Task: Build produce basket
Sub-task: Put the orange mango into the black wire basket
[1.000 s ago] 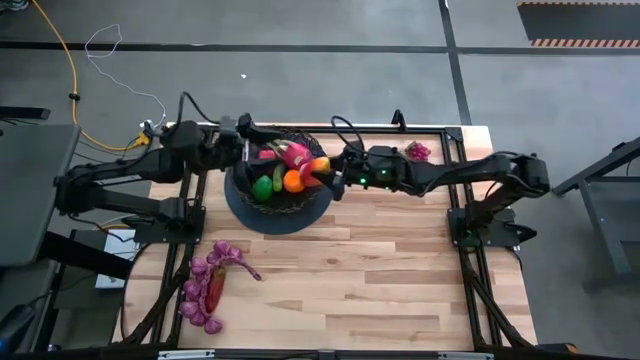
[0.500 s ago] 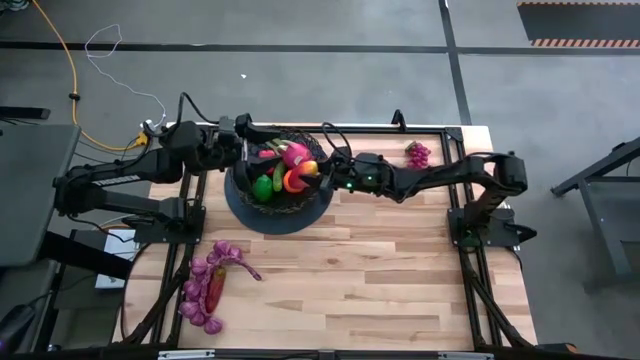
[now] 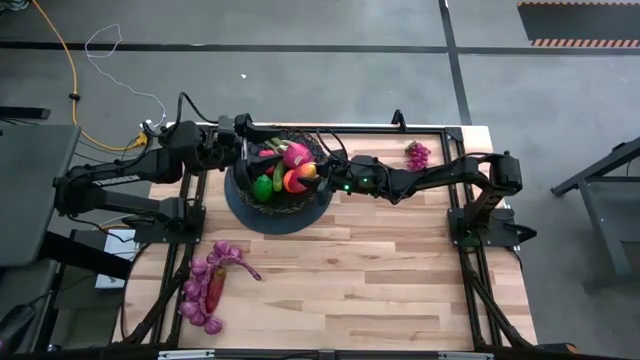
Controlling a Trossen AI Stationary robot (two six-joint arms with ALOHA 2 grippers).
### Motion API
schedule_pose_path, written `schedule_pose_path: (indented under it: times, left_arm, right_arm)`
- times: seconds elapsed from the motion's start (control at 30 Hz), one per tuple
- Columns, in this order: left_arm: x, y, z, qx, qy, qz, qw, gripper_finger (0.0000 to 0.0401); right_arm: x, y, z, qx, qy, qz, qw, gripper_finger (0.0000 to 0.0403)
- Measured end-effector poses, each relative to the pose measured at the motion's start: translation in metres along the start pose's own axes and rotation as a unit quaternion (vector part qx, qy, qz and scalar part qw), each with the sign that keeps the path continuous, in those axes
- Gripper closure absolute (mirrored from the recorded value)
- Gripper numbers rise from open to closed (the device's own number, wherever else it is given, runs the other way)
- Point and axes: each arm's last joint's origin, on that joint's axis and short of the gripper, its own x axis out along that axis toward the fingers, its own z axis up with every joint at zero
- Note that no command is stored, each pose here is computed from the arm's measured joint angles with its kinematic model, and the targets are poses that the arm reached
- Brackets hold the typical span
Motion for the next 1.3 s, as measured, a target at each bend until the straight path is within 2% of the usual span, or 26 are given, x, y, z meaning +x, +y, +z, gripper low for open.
schedule_pose_path:
  times: [1.0,1.3]
  left_arm:
    - [0.0000,0.0005,-0.0029,0.000,0.016,-0.001,1.000,0.0042]
    - [-0.0005,-0.0007,-0.0064,-0.002,0.041,-0.031,0.999,0.0071]
  right_arm:
    - [-0.0002,0.0011,-0.0012,-0.001,0.009,0.010,1.000,0.0145]
    - [-0.0002,0.0011,-0.0012,0.001,0.009,0.010,1.000,0.0145]
